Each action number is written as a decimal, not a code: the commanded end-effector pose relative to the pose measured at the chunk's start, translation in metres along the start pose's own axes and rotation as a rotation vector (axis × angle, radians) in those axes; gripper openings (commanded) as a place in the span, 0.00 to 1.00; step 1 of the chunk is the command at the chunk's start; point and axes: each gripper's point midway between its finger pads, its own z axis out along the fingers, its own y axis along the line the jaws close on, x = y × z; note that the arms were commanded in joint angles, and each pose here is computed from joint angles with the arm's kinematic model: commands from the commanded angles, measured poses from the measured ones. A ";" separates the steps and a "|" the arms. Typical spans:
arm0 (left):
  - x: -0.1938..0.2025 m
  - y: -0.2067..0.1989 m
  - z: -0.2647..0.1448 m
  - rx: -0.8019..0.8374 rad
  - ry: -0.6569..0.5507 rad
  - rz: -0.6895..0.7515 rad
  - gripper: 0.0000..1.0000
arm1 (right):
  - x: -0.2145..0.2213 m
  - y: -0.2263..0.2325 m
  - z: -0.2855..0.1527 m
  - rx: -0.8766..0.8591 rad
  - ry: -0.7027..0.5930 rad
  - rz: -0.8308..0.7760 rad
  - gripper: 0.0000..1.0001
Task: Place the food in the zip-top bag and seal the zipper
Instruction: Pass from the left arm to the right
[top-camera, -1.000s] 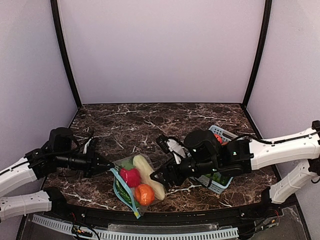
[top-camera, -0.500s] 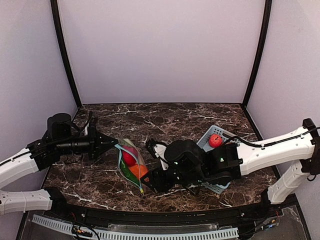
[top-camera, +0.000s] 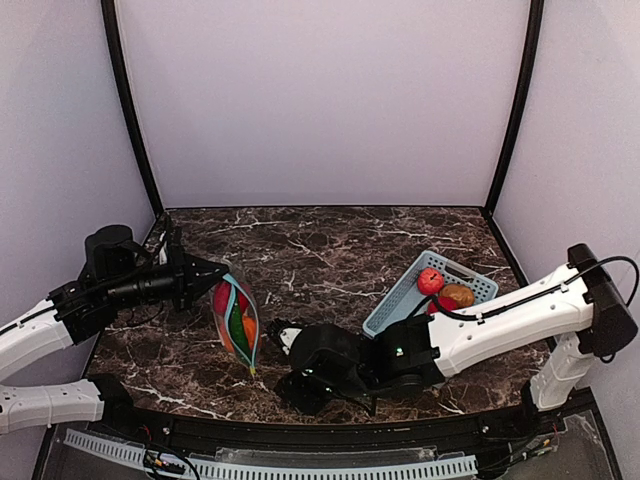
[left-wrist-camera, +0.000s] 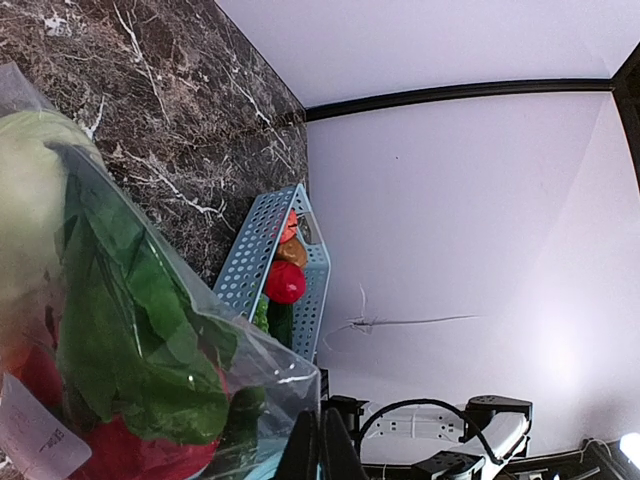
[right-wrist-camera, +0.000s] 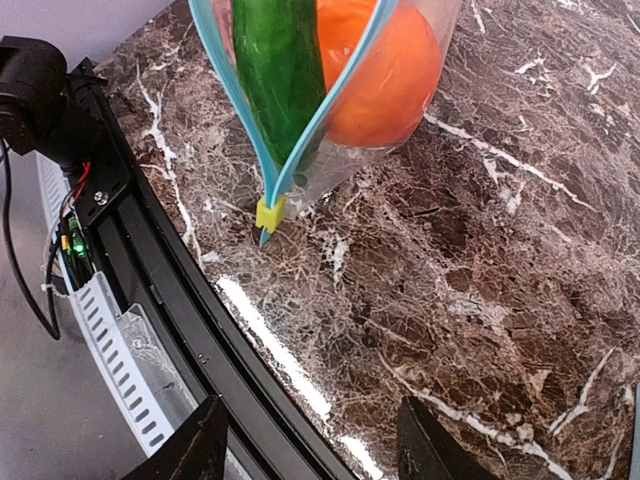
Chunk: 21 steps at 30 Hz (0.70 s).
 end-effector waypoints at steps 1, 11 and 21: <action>-0.006 -0.010 -0.002 0.041 -0.033 0.009 0.01 | -0.009 0.011 0.014 0.012 -0.023 -0.056 0.55; -0.012 -0.016 -0.002 0.053 -0.067 0.015 0.01 | -0.018 0.007 0.048 0.042 -0.052 -0.094 0.49; -0.014 -0.017 -0.004 0.050 -0.079 0.021 0.01 | -0.037 -0.001 0.065 0.032 -0.127 -0.096 0.38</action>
